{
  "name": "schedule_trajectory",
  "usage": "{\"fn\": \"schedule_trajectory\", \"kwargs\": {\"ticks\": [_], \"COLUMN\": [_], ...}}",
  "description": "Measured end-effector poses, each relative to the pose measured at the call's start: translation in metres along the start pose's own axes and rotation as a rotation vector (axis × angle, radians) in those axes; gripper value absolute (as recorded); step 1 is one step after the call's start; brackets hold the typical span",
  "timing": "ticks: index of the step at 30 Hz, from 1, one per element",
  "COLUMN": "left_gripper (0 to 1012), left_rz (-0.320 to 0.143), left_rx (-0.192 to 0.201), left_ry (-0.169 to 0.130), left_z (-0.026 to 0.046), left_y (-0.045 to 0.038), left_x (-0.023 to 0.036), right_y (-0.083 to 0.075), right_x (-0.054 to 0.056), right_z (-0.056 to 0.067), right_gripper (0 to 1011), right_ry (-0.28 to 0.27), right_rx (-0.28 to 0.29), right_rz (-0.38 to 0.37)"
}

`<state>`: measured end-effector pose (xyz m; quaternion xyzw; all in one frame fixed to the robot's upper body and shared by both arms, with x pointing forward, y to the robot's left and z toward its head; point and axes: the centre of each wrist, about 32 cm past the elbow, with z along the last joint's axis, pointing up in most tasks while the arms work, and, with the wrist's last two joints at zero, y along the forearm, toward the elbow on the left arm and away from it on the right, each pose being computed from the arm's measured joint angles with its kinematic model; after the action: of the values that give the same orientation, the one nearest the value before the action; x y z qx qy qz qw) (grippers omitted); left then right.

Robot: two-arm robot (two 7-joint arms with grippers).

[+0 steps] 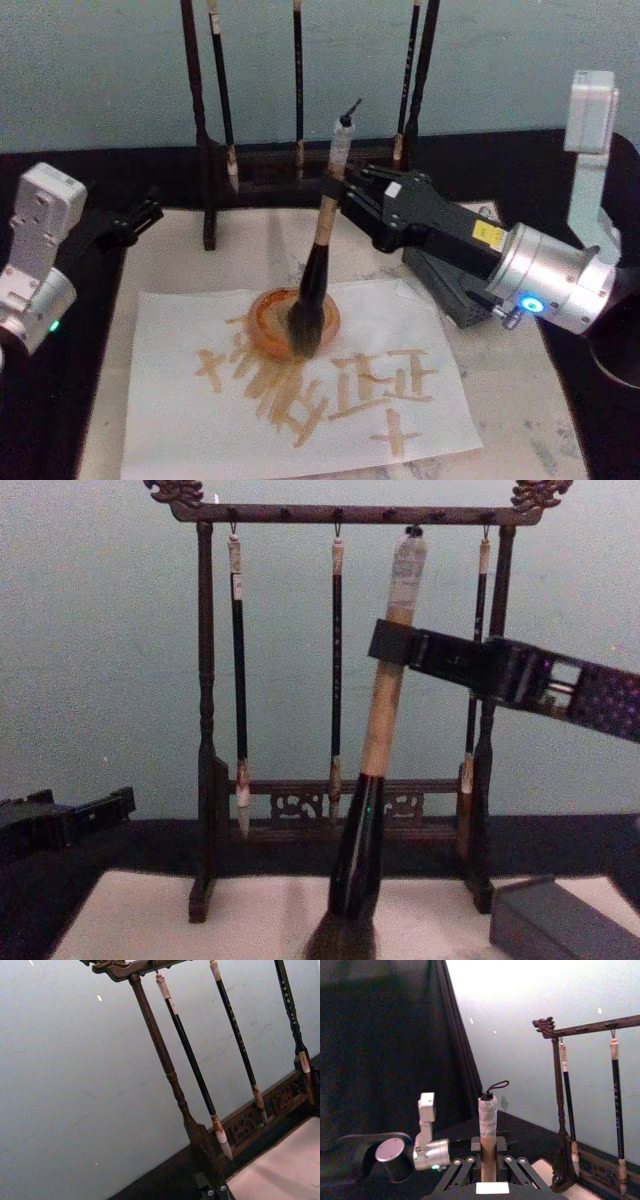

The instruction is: Pick up the brush from the inkstone, write on the paper, then place the brush back to its original position.

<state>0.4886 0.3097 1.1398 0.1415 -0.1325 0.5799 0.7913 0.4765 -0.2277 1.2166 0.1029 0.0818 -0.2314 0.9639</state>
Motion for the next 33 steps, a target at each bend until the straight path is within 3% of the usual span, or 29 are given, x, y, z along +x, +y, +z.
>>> {"fn": "schedule_trajectory", "kwargs": {"ticks": [11,33], "left_gripper": [1002,1002], "left_rz": [0.000,0.000], "left_rx": [0.000,0.000], "left_ry": [0.000,0.000], "left_z": [0.0000,0.0000], "left_y": [0.0000,0.0000], "left_x": [0.0000,0.0000], "right_y": [0.012,0.021], "right_x": [0.015,0.033], "right_z": [-0.017,-0.034], "right_gripper": [182,182], "right_ry": [0.063,0.099], "right_rx": [0.040,0.096], "right_rz": [-0.055,-0.123]}}
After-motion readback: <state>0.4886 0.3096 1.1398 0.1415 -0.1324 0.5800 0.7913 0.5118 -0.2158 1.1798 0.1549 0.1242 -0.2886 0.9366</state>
